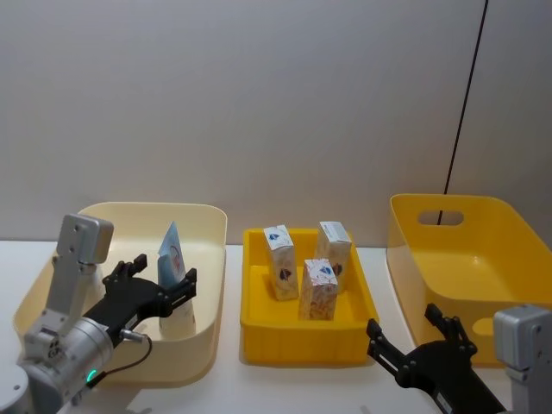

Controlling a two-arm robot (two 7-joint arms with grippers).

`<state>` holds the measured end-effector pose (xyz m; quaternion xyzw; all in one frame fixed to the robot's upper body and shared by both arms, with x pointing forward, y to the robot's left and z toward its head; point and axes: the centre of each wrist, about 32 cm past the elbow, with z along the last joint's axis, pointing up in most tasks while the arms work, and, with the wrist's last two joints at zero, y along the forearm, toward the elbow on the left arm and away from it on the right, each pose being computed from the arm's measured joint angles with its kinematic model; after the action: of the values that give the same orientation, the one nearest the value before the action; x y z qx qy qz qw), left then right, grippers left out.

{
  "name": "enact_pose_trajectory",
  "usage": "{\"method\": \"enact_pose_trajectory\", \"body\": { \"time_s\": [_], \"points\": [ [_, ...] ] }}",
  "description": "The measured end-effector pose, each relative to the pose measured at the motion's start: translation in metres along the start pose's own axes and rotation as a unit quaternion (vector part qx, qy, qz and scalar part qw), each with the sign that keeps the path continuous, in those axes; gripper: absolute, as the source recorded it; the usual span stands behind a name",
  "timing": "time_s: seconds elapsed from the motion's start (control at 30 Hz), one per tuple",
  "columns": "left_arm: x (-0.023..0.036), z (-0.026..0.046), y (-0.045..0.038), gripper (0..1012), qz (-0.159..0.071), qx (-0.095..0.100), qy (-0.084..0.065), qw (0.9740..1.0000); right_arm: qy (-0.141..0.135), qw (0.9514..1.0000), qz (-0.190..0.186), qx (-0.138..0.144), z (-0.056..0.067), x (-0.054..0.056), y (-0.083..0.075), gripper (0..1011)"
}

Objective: Bimanual collaborative sorting of washing and personal care products

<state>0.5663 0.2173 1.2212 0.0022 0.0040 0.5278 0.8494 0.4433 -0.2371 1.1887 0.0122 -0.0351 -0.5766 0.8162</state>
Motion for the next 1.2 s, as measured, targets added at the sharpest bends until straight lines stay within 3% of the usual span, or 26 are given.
{"method": "enact_pose_trajectory", "body": {
  "time_s": [0.43,0.8,1.2],
  "points": [
    [-0.0008,0.0001,-0.0080,604,-0.002,-0.001,0.007,1.0000,0.000,1.0000,0.000,0.000,0.0000,0.0000,0.0000,1001],
    [-0.0007,0.0002,-0.0092,282,-0.004,-0.002,0.008,1.0000,0.000,1.0000,0.000,0.000,0.0000,0.0000,0.0000,1001],
    [0.0029,0.0052,-0.0061,227,-0.026,-0.026,-0.003,0.9993,0.000,1.0000,0.000,0.000,0.0000,0.0000,0.0000,1001]
  ]
}}
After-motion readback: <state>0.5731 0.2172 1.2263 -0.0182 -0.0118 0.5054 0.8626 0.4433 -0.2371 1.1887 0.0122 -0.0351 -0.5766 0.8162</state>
